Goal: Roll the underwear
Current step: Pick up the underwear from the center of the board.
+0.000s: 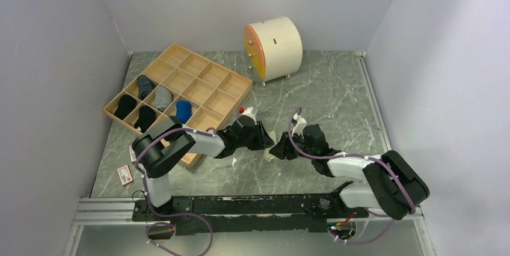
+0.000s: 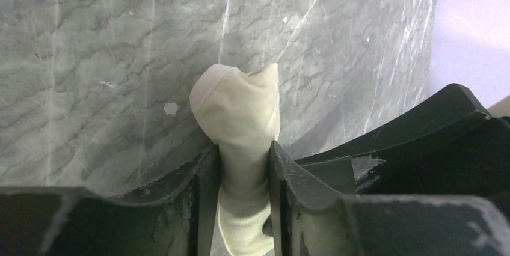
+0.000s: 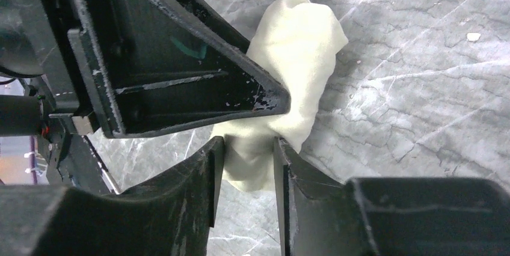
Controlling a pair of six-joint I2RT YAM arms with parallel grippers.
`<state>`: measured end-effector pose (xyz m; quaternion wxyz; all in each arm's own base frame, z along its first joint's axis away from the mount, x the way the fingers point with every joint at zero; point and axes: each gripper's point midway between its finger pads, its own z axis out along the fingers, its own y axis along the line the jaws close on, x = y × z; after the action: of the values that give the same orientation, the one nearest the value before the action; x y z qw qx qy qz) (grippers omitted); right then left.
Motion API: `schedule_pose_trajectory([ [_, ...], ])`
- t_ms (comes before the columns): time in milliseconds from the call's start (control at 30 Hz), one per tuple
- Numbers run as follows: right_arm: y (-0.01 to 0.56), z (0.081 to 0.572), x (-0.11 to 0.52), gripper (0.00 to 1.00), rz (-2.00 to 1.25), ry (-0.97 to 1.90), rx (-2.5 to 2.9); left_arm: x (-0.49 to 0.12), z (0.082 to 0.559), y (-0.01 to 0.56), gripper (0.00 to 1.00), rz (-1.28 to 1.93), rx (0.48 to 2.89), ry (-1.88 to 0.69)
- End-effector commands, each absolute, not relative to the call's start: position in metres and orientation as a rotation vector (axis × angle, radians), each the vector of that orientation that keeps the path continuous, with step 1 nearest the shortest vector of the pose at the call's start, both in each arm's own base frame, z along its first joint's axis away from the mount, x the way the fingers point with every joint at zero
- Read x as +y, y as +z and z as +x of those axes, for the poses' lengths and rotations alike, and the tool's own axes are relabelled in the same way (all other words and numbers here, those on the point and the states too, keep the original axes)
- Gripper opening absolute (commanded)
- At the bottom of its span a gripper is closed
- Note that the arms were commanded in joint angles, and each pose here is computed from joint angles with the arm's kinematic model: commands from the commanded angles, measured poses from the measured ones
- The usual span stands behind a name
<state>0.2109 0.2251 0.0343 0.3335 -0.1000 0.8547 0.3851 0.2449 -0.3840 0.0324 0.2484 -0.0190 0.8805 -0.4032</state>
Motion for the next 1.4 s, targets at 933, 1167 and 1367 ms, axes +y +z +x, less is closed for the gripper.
schedule_pose_trajectory([
  [933,0.116,0.233,0.178,0.67,-0.016,0.776,2.052,-0.35,0.229,0.124,0.05,0.235,2.177,-1.385],
  [1167,0.121,0.231,0.192,0.66,-0.103,0.828,2.07,-0.264,0.275,0.144,0.05,0.047,2.197,-1.137],
  [1367,0.124,0.231,0.2,0.66,-0.159,0.861,2.081,-0.173,0.31,0.143,0.05,-0.181,2.201,-0.966],
])
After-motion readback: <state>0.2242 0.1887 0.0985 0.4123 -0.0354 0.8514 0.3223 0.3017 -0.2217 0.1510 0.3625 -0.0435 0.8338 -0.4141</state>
